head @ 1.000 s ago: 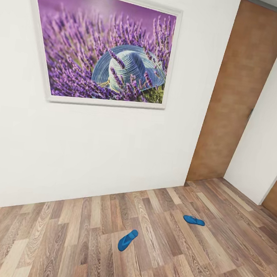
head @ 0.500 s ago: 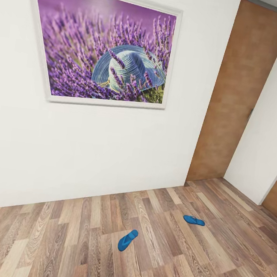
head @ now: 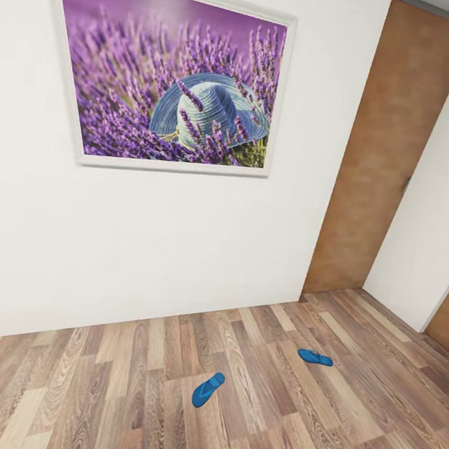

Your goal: In the bedroom, move the book from the bed onto either nightstand, and place the two sandals side by side next to the bed.

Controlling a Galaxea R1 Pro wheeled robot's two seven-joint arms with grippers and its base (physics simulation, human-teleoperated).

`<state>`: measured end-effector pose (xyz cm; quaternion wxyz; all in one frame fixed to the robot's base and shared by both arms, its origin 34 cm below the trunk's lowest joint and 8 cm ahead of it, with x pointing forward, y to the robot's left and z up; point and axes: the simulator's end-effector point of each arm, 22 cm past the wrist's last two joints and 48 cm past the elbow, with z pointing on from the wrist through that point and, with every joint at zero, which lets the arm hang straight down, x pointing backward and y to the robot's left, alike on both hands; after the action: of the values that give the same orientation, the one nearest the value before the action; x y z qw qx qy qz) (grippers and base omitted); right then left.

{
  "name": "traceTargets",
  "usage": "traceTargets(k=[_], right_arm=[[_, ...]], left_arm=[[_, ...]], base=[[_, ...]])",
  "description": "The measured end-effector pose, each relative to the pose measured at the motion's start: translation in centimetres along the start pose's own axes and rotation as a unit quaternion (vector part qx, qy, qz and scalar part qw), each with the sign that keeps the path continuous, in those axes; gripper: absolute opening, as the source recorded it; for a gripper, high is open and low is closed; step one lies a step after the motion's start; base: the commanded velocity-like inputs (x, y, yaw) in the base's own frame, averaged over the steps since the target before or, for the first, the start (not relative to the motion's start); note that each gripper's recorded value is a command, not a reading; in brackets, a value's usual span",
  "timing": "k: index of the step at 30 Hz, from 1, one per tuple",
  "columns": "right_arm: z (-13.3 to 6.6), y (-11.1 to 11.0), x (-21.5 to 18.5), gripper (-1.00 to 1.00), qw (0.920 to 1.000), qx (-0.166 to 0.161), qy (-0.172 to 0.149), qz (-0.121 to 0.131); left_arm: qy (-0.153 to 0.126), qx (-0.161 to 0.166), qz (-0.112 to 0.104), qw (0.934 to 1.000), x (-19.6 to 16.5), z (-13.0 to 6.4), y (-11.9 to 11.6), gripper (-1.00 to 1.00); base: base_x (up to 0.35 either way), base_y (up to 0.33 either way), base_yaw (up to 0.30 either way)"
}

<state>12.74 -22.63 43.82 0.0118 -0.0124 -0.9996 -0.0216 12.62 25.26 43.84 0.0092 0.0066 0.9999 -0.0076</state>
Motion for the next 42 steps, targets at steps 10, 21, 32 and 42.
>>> traceTargets(k=[10,21,32,42], right_arm=[[0.0,-0.5,-0.2,1.00,0.9997,0.003,-0.002,0.024],[0.0,-0.6,-0.2,1.00,0.9994,0.004,-0.003,0.034],[0.0,-0.6,-0.1,1.00,0.9994,0.007,-0.002,0.033],[0.0,-0.6,-0.2,1.00,0.9993,0.006,-0.004,0.037]], left_arm=[[-0.022,0.000,-0.001,0.9998,-1.0,0.0,0.0,1.00],[-0.028,-0.001,-0.002,0.9996,-1.3,0.0,0.0,1.00],[-0.035,-0.001,-0.002,0.9994,-1.5,-0.1,0.0,1.00],[-0.039,-0.006,-0.003,0.9992,-1.7,-0.1,0.9,1.00]], base=[[0.000,0.094,-0.160],[0.000,0.018,-0.151],[0.100,-0.024,-0.014],[0.213,-0.005,-0.071]])
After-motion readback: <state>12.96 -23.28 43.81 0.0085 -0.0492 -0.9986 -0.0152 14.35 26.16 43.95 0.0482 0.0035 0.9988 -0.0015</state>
